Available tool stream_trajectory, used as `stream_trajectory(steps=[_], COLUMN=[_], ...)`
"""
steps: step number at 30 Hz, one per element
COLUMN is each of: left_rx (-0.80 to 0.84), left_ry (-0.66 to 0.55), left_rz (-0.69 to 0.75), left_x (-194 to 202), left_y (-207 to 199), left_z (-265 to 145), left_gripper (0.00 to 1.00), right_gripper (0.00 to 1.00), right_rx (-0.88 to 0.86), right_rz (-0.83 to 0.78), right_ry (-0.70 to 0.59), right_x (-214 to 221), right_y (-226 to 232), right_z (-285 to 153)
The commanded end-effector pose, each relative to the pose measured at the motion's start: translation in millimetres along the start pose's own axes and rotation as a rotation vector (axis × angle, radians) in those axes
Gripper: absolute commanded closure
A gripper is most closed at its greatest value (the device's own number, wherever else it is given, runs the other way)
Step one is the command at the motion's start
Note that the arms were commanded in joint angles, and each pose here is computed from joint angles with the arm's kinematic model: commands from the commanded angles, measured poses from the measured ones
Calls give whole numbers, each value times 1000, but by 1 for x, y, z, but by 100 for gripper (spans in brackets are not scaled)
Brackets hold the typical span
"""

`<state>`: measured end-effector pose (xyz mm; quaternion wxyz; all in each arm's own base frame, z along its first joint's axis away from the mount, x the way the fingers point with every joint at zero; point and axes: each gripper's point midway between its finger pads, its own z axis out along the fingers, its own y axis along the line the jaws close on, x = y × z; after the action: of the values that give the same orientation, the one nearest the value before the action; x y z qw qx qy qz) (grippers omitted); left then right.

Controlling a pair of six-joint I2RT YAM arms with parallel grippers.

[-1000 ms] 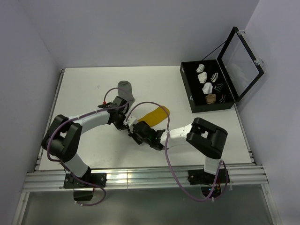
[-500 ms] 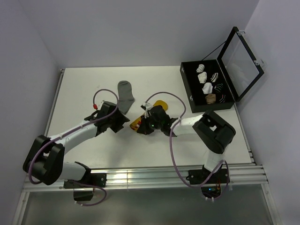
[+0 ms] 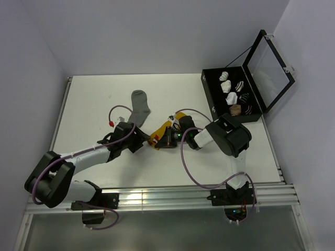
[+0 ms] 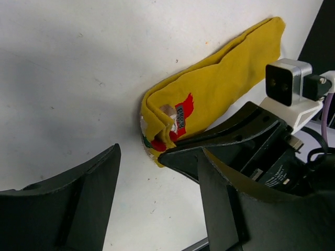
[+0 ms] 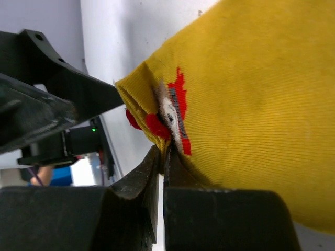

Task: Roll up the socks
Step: Roll the sock at the center of the board.

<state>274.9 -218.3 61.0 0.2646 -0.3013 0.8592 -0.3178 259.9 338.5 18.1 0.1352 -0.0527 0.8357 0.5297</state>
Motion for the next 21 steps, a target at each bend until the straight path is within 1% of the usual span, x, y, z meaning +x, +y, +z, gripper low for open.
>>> stream_trajectory(steps=[1, 5, 9, 10, 11, 14, 17, 21], left_rx=[44, 19, 25, 36, 57, 125, 166, 196], left_ry=[-15, -1, -49, -60, -71, -106, -115, -94], left_rz=[8, 5, 16, 17, 29, 59, 110, 176], left_x=[0, 6, 0, -1, -3, -7, -6, -1], left_y=[-11, -1, 5, 4, 1, -3, -3, -8], left_z=[7, 15, 15, 15, 12, 8, 6, 10], left_gripper=[35, 38, 46, 48, 51, 57, 62, 64], right_gripper=[100, 100, 100, 100, 100, 100, 100, 100], right_rx=[6, 34, 49, 50, 49, 51, 55, 60], right_rz=[111, 162, 175, 174, 177, 174, 172, 163], right_ry=[10, 24, 33, 30, 33, 34, 35, 34], right_x=[4, 5, 5, 4, 4, 3, 3, 1], right_y=[-11, -22, -29, -29, -29, -29, -30, -29], right_z=[-4, -4, -4, -4, -4, -4, -4, -4])
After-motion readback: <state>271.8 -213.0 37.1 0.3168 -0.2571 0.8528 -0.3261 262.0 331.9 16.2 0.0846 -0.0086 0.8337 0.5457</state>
